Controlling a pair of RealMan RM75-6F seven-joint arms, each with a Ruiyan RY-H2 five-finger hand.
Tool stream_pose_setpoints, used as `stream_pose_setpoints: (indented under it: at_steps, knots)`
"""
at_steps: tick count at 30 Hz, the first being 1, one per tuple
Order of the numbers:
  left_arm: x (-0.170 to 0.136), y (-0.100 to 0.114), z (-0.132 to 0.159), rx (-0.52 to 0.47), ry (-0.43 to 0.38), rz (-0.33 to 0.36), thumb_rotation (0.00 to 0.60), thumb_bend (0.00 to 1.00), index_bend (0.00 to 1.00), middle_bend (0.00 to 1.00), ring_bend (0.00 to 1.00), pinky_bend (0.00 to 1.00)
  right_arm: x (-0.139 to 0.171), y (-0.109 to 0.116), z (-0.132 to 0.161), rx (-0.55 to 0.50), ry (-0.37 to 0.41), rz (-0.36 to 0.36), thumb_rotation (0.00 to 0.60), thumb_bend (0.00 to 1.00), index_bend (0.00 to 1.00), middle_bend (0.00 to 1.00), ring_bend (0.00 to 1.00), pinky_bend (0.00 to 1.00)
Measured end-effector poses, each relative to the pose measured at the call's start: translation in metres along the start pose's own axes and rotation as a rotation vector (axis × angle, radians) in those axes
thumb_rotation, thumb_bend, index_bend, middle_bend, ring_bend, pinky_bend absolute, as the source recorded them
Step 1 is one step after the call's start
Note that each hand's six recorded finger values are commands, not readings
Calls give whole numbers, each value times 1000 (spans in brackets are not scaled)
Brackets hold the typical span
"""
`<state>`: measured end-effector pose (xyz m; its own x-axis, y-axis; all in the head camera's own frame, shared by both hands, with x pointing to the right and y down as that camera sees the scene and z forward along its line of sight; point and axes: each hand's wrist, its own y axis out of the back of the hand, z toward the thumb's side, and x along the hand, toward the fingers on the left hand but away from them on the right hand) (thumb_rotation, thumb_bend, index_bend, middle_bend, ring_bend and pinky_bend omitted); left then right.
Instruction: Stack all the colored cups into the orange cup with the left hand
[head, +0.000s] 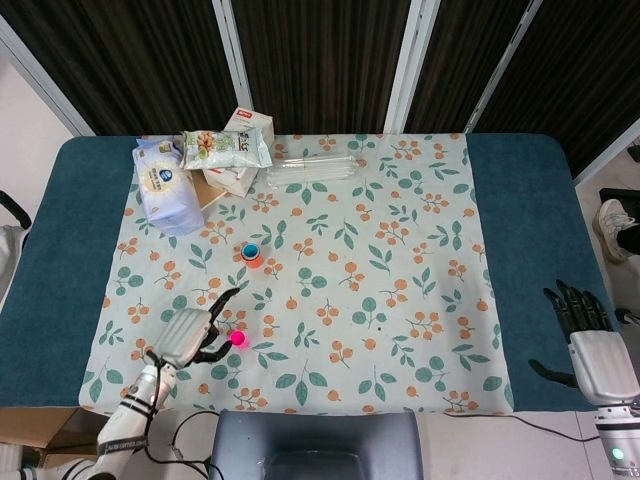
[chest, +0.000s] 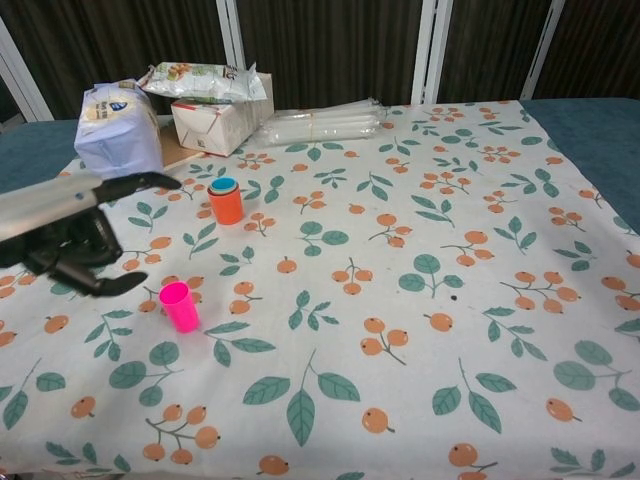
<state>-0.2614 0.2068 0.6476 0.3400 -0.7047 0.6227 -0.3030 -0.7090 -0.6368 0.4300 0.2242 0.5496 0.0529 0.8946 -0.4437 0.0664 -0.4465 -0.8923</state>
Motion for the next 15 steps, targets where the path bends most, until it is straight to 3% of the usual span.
stream_pose_setpoints:
  at_steps: [5, 15]
  knots:
    - [-20, -24, -12, -38, 35, -24, 600, 343, 116, 1000, 1000, 1000, 2, 0, 2, -7, 16, 4, 600, 175, 0, 0, 0, 0]
    - [-5, -56, -16, -81, 70, -20, 600, 366, 216, 1000, 1000, 1000, 5, 3, 1, -15, 22, -2, 600, 175, 0, 0, 0, 0]
